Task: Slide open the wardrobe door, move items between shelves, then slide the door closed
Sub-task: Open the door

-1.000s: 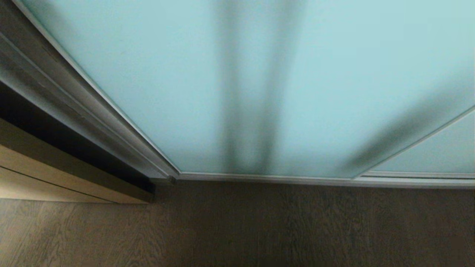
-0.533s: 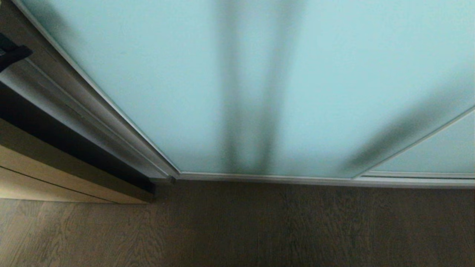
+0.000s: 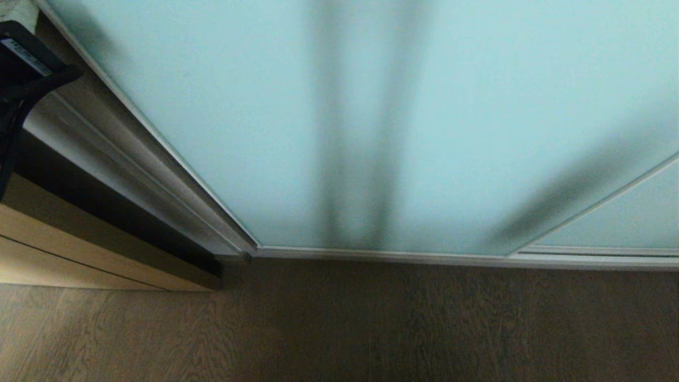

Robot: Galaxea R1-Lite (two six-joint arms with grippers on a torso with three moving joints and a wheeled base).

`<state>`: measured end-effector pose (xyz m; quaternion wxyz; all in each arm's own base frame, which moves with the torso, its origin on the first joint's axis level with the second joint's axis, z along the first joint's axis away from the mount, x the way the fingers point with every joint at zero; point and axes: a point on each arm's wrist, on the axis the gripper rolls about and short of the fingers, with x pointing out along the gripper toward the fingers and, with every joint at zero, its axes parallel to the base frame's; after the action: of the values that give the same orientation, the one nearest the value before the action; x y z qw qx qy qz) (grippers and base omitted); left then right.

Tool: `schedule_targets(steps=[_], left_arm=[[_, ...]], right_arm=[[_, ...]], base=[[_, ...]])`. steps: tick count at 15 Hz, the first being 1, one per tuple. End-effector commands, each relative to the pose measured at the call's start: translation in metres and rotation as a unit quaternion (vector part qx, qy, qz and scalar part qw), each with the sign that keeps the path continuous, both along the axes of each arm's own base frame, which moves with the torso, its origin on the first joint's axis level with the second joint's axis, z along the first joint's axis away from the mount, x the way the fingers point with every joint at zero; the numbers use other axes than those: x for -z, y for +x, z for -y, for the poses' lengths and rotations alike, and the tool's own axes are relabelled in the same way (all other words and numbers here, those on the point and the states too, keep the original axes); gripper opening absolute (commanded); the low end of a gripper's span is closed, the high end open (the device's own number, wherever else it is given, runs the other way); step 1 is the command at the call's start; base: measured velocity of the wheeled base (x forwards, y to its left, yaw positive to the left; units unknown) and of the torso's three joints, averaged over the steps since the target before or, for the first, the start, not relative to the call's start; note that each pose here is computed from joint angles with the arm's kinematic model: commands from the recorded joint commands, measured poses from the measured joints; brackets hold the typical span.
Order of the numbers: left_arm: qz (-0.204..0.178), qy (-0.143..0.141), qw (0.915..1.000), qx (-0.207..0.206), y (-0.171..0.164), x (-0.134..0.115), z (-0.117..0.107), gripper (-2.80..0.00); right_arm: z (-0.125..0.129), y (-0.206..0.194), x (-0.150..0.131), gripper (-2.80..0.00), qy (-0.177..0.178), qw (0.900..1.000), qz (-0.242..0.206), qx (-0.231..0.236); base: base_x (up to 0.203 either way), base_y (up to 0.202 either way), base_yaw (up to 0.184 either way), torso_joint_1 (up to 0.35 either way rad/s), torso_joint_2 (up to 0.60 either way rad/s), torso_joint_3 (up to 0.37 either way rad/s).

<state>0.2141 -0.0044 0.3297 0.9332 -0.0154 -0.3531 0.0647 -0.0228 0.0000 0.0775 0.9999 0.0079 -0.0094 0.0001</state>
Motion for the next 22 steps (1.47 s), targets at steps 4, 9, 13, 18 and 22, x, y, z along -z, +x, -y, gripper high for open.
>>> schedule_targets(steps=[4, 9, 13, 18, 22], left_arm=[[0.005, 0.001, 0.9999, 0.016, 0.015, -0.004, 0.009, -2.80], [0.002, 0.017, 0.9977, 0.066, 0.011, -0.004, 0.043, -2.80], [0.002, 0.020, 0.9966, 0.080, 0.028, -0.005, 0.057, -2.80], [0.001, 0.012, 0.9948, 0.101, 0.053, -0.006, 0.088, -2.80], [-0.008, 0.001, 0.9900, 0.141, 0.064, 0.000, 0.128, -2.80]], right_arm=[[0.000, 0.000, 0.000, -2.80, 0.000, 1.000, 0.001, 0.000], [0.000, 0.000, 0.000, -2.80, 0.000, 1.000, 0.001, 0.000], [0.000, 0.000, 0.000, -2.80, 0.000, 1.000, 0.000, 0.000], [0.000, 0.000, 0.000, -2.80, 0.000, 1.000, 0.000, 0.000], [0.000, 0.000, 0.000, -2.80, 0.000, 1.000, 0.001, 0.000]], base=[[0.000, 0.000, 0.000, 0.000, 0.00, 0.000], [0.000, 0.000, 0.000, 0.000, 0.00, 0.000], [0.000, 0.000, 0.000, 0.000, 0.00, 0.000], [0.000, 0.000, 0.000, 0.000, 0.00, 0.000], [0.000, 0.000, 0.000, 0.000, 0.00, 0.000]])
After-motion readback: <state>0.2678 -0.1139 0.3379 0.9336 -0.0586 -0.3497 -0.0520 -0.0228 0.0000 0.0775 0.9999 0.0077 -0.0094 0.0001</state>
